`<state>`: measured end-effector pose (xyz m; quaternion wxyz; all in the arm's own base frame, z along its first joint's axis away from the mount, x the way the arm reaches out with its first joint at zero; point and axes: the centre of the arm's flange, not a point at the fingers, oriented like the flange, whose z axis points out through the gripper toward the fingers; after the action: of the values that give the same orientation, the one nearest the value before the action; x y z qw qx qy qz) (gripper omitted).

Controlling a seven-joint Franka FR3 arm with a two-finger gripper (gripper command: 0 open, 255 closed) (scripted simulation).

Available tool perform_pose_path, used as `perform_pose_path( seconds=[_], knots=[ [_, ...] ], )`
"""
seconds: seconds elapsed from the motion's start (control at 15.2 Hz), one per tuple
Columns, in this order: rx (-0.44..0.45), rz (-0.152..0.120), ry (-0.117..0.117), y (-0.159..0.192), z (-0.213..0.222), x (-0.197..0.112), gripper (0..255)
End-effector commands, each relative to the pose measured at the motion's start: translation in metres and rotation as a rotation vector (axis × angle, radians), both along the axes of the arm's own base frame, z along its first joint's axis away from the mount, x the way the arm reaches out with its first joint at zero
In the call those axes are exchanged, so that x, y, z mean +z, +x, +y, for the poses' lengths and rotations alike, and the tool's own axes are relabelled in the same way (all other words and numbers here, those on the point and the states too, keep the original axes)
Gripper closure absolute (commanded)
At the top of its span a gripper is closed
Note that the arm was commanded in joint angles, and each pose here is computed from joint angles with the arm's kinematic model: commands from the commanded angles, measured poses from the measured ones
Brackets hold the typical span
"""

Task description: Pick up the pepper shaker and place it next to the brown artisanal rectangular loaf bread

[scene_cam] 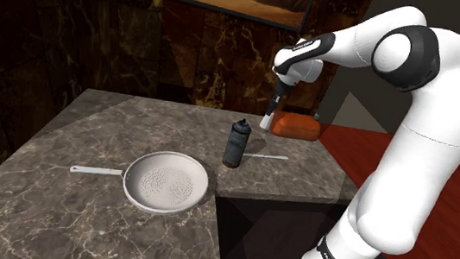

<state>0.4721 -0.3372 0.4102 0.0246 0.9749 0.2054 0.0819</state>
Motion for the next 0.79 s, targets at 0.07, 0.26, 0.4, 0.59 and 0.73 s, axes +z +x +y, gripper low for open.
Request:
perform_pose_path(
  seconds=[0.07, 0.26, 0.4, 0.59, 0.73],
  knots=[
    [0.0, -0.001, 0.0, 0.0, 0.0, -0.015, 255],
    [0.0, -0.001, 0.0, 0.0, 0.0, -0.031, 255],
    [0.0, -0.001, 0.0, 0.0, 0.0, -0.038, 255],
    [0.0, -0.001, 0.0, 0.0, 0.0, -0.038, 255],
    [0.0, -0.001, 0.0, 0.0, 0.0, -0.038, 255]
  ],
)
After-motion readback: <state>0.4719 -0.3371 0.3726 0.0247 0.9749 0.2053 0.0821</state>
